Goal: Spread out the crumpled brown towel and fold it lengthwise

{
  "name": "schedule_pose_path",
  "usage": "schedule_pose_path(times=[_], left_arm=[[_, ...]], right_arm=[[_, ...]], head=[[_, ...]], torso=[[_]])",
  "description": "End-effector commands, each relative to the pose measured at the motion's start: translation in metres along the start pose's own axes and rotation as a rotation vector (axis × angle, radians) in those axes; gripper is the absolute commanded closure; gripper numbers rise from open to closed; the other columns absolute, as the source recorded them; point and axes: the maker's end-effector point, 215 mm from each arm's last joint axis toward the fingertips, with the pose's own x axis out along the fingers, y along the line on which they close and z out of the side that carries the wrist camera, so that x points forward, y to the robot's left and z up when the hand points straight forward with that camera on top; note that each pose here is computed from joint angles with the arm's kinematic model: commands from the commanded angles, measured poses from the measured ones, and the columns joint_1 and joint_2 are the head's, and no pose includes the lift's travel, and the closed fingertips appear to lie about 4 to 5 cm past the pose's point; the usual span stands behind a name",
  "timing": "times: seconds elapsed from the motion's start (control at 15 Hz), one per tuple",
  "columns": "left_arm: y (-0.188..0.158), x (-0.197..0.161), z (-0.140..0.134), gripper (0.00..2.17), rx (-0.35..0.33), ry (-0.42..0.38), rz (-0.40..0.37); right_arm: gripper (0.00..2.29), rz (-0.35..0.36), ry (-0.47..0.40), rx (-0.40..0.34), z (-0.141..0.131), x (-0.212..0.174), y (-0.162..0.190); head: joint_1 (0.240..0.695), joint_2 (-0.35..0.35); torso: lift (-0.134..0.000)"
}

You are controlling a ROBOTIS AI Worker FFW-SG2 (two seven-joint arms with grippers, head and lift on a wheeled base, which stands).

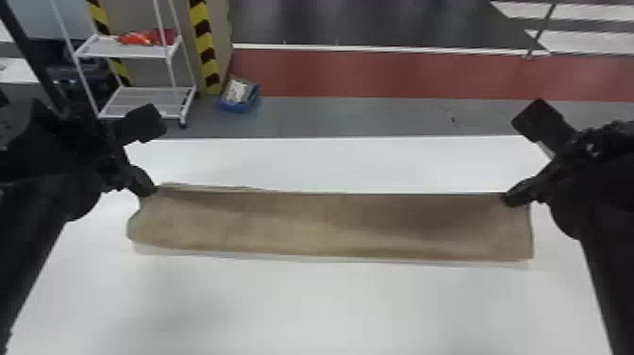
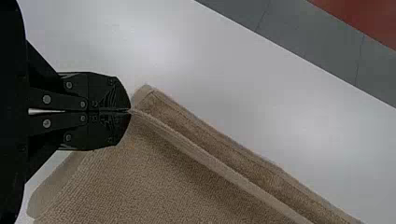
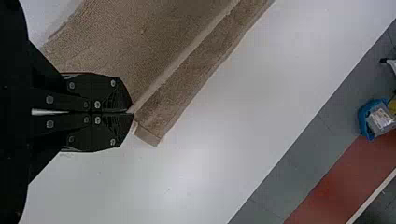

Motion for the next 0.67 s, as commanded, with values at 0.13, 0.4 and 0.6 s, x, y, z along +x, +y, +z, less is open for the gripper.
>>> schedule_pose_path(times=[0.13,0.4,0.6], left_arm=[[-0.001,0.001,0.000,1.59,0.000,0.002,-0.003],[-0.005,0.005,-0.002,1.59,-0.003,0.005,-0.007],[-0.007,0.008,-0.001,1.59,-0.004,0.004,-0.011]], right_arm=[[1.87,0.009,0.008,0.007,0.001,0.005,0.007],[0.08,-0.064,0.028,0.041,-0.007,0.007,-0.005],[0.01,-0.116,0.038,0.052,-0.012,0.007,-0.014]], head=[[0.695,-0.025],[0.695,-0.026],[0.695,-0.041]], torso=[[-0.125],[-0.125],[-0.125]])
